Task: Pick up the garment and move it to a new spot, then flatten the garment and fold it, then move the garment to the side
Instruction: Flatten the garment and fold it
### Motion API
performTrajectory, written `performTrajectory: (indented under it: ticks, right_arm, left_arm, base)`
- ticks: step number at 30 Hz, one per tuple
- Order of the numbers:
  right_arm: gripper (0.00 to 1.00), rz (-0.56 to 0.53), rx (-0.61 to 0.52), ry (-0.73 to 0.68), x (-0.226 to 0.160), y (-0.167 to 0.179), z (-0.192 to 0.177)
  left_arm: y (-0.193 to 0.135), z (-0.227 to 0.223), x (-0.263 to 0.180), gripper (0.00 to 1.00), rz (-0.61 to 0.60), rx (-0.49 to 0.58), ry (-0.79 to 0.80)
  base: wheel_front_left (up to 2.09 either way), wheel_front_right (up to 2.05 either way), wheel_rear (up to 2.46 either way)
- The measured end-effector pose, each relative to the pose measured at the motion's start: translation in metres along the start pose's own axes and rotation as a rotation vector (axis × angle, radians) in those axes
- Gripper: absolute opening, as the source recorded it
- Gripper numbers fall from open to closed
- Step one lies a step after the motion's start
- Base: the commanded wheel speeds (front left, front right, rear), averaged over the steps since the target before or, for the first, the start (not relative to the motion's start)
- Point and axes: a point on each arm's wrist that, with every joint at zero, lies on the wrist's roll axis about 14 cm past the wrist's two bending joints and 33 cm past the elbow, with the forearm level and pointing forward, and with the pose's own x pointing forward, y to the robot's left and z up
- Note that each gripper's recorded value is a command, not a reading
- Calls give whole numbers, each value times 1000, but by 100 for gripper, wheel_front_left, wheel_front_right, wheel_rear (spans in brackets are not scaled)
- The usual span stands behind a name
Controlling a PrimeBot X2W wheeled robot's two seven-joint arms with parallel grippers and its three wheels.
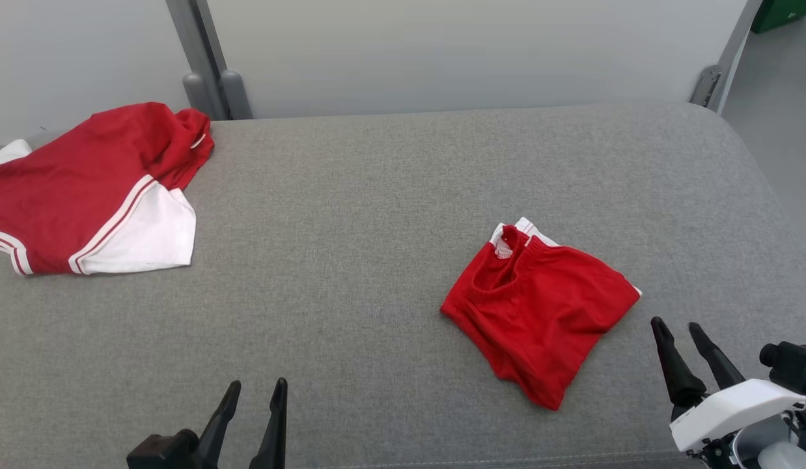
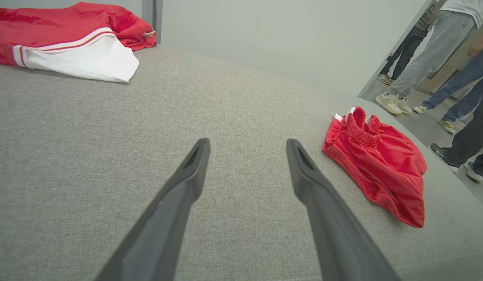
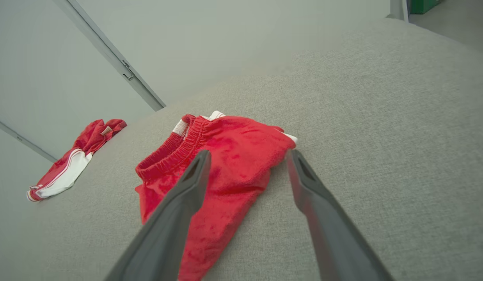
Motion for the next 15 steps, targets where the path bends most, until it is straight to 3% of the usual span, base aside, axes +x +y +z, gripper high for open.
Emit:
performTrajectory:
  ticks: [8, 15]
  right_arm:
    - [100, -27, -219, -90, -3, -10, 28]
    - [100, -52, -253, -100, -18, -10, 21]
  left_arm:
    - [2, 2, -6, 100, 7, 26, -6]
    - [10, 4, -15, 100, 33, 65, -17]
  base:
    - [0, 0, 0]
    - [0, 0, 0]
